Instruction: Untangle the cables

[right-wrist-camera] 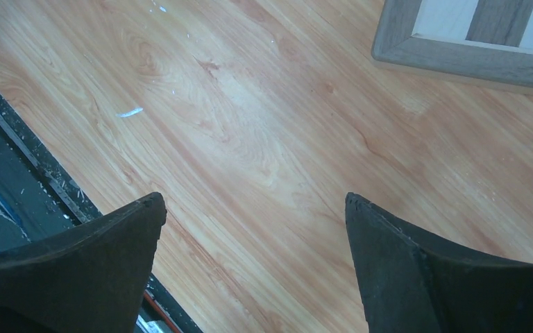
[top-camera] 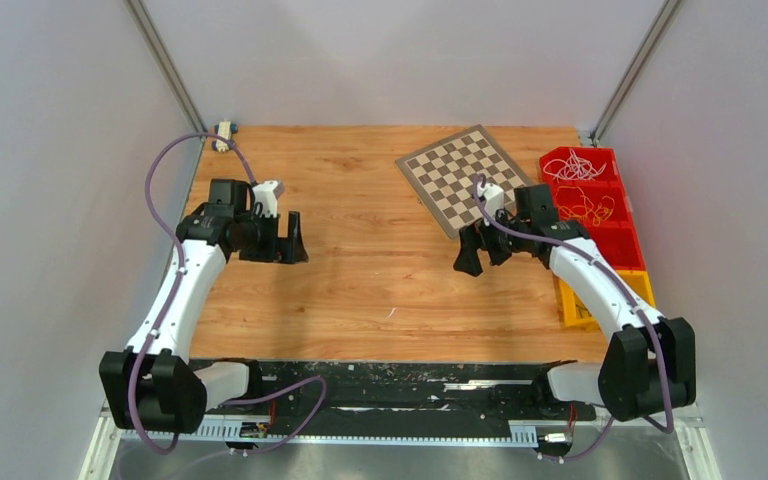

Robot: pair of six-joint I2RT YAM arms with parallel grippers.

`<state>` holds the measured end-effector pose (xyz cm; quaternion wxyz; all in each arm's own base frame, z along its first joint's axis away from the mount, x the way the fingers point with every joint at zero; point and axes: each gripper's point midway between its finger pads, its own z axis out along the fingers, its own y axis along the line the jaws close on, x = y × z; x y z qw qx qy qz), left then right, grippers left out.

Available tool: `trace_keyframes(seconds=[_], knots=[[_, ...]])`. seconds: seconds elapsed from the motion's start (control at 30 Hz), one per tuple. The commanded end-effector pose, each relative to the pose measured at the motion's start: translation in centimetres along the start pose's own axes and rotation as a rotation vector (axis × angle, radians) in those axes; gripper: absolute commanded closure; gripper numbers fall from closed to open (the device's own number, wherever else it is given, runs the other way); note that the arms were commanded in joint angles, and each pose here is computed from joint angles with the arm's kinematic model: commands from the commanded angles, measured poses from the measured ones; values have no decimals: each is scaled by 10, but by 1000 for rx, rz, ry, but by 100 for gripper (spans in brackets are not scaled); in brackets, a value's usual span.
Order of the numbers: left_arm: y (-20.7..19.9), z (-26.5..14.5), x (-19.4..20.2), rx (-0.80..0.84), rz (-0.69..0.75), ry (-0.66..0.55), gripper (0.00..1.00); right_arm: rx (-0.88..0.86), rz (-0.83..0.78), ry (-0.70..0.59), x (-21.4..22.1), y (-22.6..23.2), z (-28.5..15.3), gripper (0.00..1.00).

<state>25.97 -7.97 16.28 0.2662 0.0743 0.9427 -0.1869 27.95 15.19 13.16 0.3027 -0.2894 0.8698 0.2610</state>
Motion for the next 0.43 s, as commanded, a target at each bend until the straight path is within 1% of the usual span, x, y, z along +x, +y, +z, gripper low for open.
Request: trace_keyframes(seconds=[0.0, 0.17, 0.4], knots=[[4, 1, -10, -24, -19, -71, 0, 44, -19, -81, -13, -6, -7, 0], [6, 2, -22, -34, -23, -78, 0, 56, 8, -99, -24, -19, -8, 0], [4, 2, -31, -27, -22, -84, 0, 20, 16, -116, -38, -18, -4, 0]])
